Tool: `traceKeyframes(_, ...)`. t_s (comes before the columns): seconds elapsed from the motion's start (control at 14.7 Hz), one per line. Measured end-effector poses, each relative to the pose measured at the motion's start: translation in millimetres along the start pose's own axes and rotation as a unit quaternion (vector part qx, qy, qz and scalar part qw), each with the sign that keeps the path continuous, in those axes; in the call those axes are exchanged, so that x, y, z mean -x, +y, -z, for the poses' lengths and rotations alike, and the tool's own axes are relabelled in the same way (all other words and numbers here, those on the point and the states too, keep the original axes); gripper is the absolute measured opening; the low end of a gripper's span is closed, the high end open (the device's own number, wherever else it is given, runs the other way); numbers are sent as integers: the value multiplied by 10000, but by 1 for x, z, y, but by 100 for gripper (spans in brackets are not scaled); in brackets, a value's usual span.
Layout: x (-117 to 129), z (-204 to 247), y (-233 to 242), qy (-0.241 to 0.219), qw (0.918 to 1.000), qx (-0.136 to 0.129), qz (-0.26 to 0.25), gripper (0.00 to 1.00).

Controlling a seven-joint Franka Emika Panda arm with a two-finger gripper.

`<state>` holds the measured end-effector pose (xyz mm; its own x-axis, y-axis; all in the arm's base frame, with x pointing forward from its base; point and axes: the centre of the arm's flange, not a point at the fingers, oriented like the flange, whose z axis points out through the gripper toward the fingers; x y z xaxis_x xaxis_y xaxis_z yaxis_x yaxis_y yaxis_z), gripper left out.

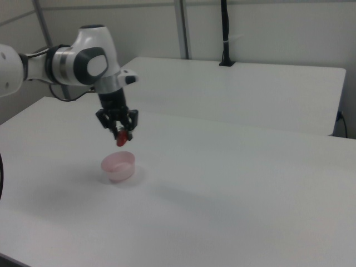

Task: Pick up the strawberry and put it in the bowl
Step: 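Lift the strawberry and carry it over the pink bowl, then lower the strawberry into the bowl and open the gripper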

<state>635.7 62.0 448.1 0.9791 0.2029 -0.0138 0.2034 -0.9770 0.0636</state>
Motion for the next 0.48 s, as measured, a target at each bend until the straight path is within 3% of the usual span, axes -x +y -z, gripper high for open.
traceKeyframes(0.34,-10,-57,-59,-389,9992,98,69,50)
traceKeyframes(0.48,-13,-73,-60,-458,9988,128,69,69)
